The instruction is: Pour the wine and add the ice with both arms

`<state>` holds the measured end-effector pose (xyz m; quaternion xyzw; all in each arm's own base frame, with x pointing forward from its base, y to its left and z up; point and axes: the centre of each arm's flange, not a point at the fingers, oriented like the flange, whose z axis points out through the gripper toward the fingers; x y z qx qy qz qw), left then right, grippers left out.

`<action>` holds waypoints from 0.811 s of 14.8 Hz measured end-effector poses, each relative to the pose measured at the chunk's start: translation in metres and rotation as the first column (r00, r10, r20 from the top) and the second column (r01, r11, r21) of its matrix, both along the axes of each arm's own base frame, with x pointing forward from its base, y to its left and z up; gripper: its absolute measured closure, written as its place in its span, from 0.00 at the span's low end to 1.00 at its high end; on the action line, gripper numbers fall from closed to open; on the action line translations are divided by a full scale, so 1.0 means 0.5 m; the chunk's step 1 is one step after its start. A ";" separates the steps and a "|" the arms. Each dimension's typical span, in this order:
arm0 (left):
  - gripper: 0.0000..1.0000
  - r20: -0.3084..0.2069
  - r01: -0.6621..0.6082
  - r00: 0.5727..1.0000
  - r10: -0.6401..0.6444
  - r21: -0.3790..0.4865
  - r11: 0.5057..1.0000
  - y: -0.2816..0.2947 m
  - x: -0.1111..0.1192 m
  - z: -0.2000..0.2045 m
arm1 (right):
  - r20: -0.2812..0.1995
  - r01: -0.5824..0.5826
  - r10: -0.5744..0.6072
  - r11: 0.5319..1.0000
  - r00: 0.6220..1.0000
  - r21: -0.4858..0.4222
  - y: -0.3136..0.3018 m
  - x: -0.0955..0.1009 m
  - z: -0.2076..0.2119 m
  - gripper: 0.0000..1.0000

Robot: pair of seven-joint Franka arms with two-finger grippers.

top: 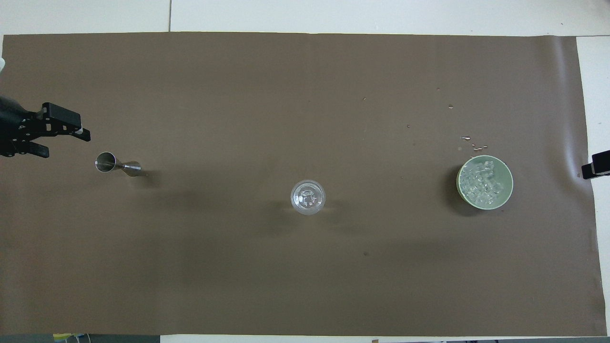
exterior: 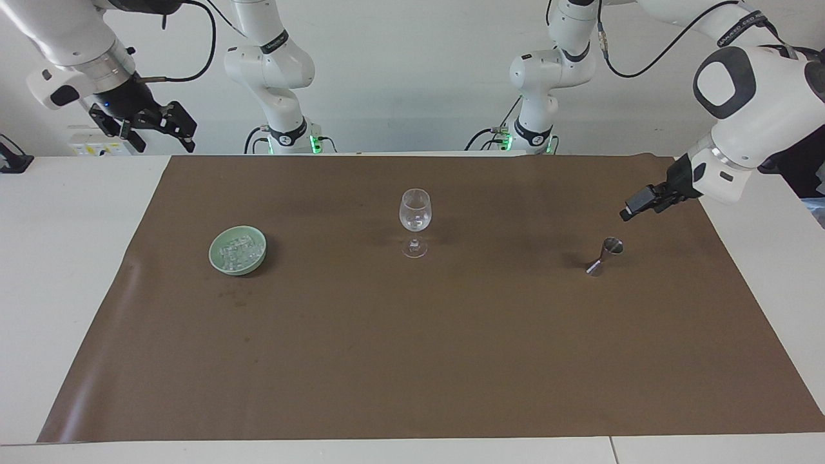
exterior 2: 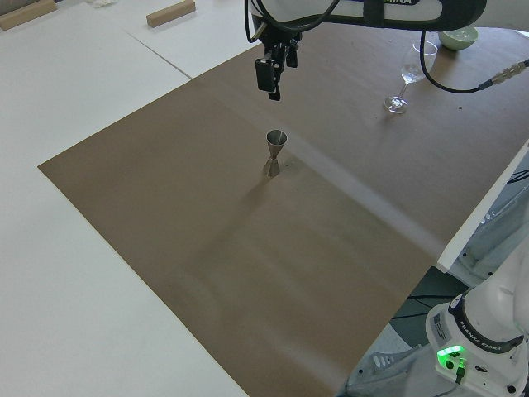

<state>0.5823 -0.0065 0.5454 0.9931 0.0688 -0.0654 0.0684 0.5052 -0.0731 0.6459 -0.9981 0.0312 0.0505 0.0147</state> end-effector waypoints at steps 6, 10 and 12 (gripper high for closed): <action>0.00 0.064 0.173 0.982 -0.176 0.050 0.984 -0.045 -0.026 0.060 | -0.001 -0.010 0.010 1.000 1.000 -0.001 0.010 0.001 -0.001 0.00; 0.00 0.093 0.204 0.974 -0.208 0.055 0.978 -0.025 -0.028 0.091 | 0.009 -0.010 0.010 1.000 1.000 -0.002 0.011 0.004 -0.001 0.00; 0.00 0.077 0.214 0.973 -0.219 0.069 0.974 -0.025 -0.034 0.103 | 0.019 -0.011 0.011 1.000 1.000 -0.004 0.011 0.007 0.000 0.00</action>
